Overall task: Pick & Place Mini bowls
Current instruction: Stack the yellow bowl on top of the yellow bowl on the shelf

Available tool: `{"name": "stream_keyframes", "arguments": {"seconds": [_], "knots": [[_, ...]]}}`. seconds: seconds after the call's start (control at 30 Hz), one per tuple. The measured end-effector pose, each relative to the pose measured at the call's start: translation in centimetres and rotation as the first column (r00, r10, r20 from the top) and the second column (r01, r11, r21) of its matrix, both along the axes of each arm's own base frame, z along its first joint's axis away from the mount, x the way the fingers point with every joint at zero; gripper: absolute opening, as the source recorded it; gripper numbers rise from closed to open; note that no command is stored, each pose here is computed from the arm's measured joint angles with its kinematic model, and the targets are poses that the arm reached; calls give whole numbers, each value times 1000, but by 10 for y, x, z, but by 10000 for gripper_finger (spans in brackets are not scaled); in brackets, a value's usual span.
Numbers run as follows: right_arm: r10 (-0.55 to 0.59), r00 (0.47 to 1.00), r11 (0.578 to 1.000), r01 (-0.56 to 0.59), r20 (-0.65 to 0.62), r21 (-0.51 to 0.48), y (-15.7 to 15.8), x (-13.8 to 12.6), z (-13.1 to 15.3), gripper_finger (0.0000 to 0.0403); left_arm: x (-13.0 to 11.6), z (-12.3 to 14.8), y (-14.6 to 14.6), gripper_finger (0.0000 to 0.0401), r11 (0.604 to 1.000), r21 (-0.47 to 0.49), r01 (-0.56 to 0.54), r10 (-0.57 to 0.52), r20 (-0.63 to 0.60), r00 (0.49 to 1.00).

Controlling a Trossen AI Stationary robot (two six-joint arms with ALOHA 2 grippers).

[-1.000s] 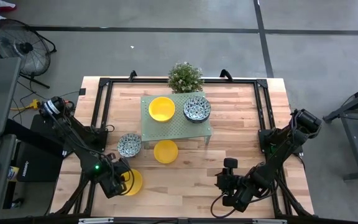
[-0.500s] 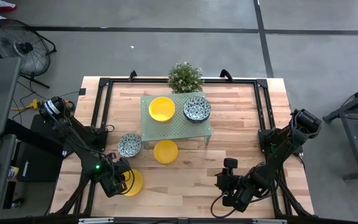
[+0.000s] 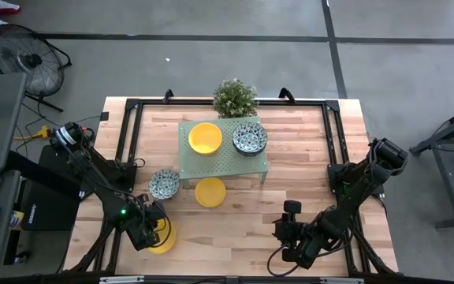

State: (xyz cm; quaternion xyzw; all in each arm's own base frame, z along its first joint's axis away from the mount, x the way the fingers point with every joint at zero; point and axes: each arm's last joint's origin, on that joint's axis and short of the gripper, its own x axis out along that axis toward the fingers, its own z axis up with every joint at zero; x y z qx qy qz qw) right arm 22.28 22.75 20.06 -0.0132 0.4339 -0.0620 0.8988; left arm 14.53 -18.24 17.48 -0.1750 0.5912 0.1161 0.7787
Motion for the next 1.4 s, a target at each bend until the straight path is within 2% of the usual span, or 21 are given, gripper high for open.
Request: {"name": "stream_keyframes", "arguments": {"seconds": [0.3, 0.5, 0.8, 1.1, 1.27, 1.4], "knots": [[0, 1000, 1000, 0, 0, 0, 0, 0, 0, 165, 1, 3, -1, 3, 1000, 10, 12, -12, 12, 1000], [1, 1000, 1000, -1, 0, 0, 0, 0, 0, 165, 8, 24, -4, 1, 993, 77, 87, -94, 96, 991], [0, 1000, 1000, 0, 0, 6, 0, 0, 0, 165, 33, 86, 24, 1, 980, 153, 124, -153, 191, 970], [1, 1000, 1000, -1, 0, 6, 0, 0, 0, 165, 67, 159, 72, 0, 946, 274, 171, -233, 213, 949], [0, 1000, 1000, 0, 1, 5, 0, 0, 0, 165, 82, 195, 107, 0, 925, 348, 149, -252, 274, 928], [-5, 1000, 1000, 5, 12, -5, 0, 0, 0, 165, 88, 219, 138, 0, 904, 418, 89, -235, 312, 921]]}}
